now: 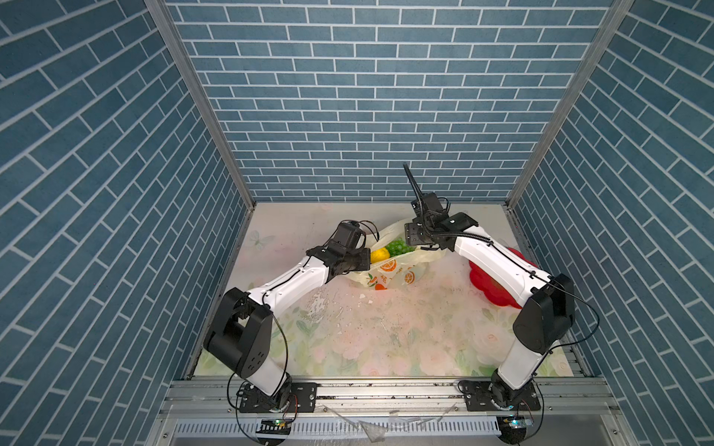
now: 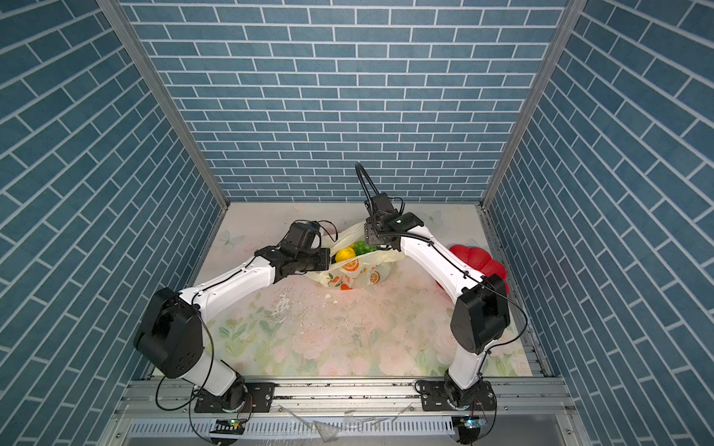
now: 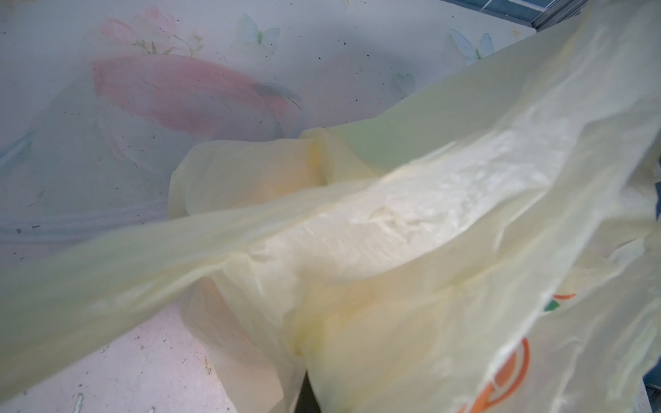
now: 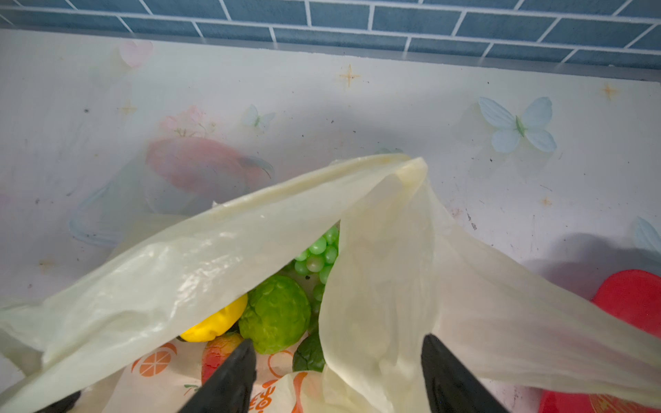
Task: Take fruits out of the plastic bag
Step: Spread open the plastic bag at the top-center of the table.
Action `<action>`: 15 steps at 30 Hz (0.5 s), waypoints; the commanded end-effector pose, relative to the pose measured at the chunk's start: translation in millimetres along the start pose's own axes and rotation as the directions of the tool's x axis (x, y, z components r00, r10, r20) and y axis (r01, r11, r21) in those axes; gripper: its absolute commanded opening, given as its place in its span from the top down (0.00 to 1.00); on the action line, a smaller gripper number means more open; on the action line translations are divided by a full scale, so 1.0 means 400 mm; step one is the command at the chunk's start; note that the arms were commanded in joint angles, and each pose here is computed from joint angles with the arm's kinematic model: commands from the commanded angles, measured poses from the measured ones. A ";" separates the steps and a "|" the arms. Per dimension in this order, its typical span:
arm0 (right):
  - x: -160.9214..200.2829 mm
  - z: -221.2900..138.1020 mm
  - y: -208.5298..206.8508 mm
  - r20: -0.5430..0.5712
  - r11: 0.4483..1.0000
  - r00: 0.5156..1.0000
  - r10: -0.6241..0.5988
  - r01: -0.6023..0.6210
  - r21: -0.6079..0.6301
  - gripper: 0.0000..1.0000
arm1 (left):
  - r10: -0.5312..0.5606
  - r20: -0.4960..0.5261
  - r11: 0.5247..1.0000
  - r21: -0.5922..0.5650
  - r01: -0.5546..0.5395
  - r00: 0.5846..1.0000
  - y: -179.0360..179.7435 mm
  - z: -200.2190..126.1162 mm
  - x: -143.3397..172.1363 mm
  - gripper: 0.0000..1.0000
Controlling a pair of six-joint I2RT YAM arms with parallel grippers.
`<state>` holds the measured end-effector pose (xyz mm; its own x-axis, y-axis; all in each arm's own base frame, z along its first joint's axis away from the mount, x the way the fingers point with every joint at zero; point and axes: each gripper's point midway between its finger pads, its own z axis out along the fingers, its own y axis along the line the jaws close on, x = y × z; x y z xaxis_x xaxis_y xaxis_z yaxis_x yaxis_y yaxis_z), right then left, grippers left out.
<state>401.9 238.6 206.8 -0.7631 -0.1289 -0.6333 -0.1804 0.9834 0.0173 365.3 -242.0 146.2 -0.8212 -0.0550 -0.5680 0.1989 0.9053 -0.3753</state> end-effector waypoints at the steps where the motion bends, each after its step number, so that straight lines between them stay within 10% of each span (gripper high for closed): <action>1: 0.049 0.045 -0.016 -0.074 0.998 0.997 0.012 -0.007 0.069 0.28 | -0.006 0.010 1.000 -0.011 0.006 1.000 0.003 -0.012 0.003 1.00; 7: 0.133 0.103 -0.025 -0.146 0.996 0.989 0.014 -0.001 0.084 0.32 | -0.073 0.026 0.996 -0.046 0.074 0.997 0.035 -0.010 -0.004 1.00; 15: 0.220 0.123 -0.109 -0.113 0.993 0.987 0.111 -0.106 0.054 0.91 | -0.333 0.109 0.936 -0.085 0.342 0.937 0.224 -0.026 -0.041 1.00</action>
<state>369.5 204.7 96.6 -0.8724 -0.1403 -0.4682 -0.1297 0.9900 -0.0550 383.1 -176.4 121.7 -0.8168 -0.3028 -0.4910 -0.0664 0.8949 -0.4414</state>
